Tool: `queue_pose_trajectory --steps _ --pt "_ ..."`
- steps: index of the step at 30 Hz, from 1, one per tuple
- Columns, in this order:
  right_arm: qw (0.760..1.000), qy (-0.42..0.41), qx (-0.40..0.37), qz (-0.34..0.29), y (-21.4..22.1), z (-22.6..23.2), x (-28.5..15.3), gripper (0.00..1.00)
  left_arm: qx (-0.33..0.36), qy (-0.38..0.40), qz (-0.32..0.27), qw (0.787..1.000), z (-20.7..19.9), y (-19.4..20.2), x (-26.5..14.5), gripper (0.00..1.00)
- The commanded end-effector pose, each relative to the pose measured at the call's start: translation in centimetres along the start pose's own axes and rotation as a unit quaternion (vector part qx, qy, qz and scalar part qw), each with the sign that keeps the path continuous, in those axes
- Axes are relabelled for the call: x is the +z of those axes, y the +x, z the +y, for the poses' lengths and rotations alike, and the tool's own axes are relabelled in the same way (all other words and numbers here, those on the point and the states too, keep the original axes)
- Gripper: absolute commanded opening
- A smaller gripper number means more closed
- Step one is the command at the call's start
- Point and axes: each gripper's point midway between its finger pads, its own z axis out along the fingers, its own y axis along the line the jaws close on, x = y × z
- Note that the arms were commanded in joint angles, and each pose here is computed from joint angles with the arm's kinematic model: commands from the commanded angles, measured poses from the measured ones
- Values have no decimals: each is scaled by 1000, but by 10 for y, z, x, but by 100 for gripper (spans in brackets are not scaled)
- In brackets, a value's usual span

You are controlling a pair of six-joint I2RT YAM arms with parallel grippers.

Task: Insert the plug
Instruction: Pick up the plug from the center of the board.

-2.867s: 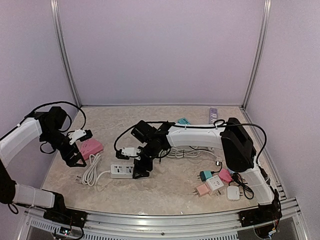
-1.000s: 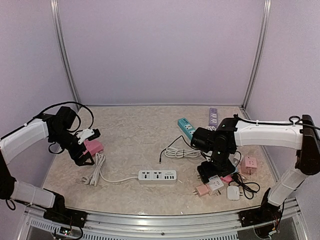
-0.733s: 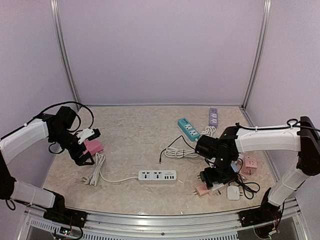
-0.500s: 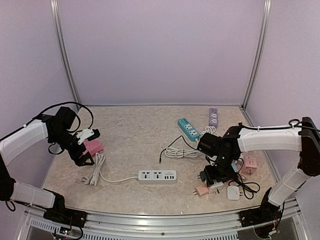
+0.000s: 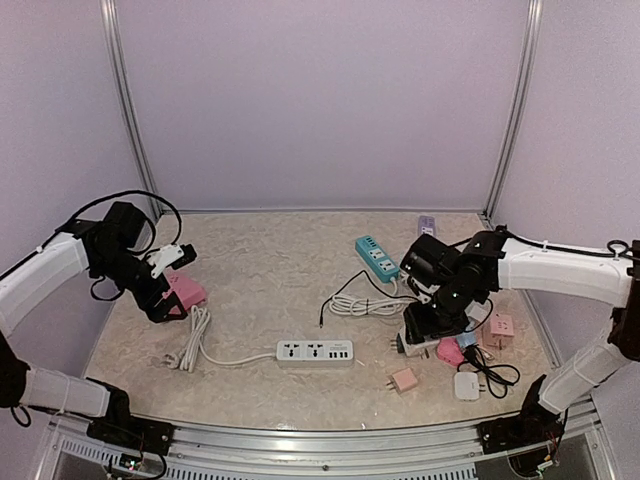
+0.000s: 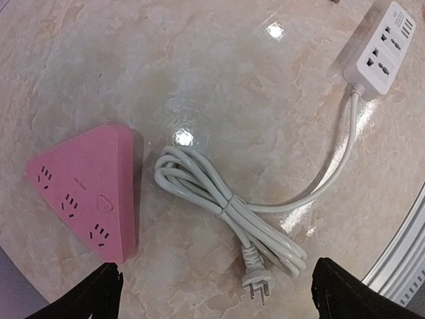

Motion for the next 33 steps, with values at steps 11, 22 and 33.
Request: queue_pose_trajectory --steps 11,22,33 --pt "834 -311 -96 -445 -166 156 -266 0 35 -115 -148 982 22 -121 -147 97" --pt "692 -393 -278 -538 -140 261 -341 0 196 -36 -296 934 -73 -158 -220 98" --pt "674 -409 -275 -551 -123 269 -353 0 241 -103 -343 902 -92 -199 -241 94"
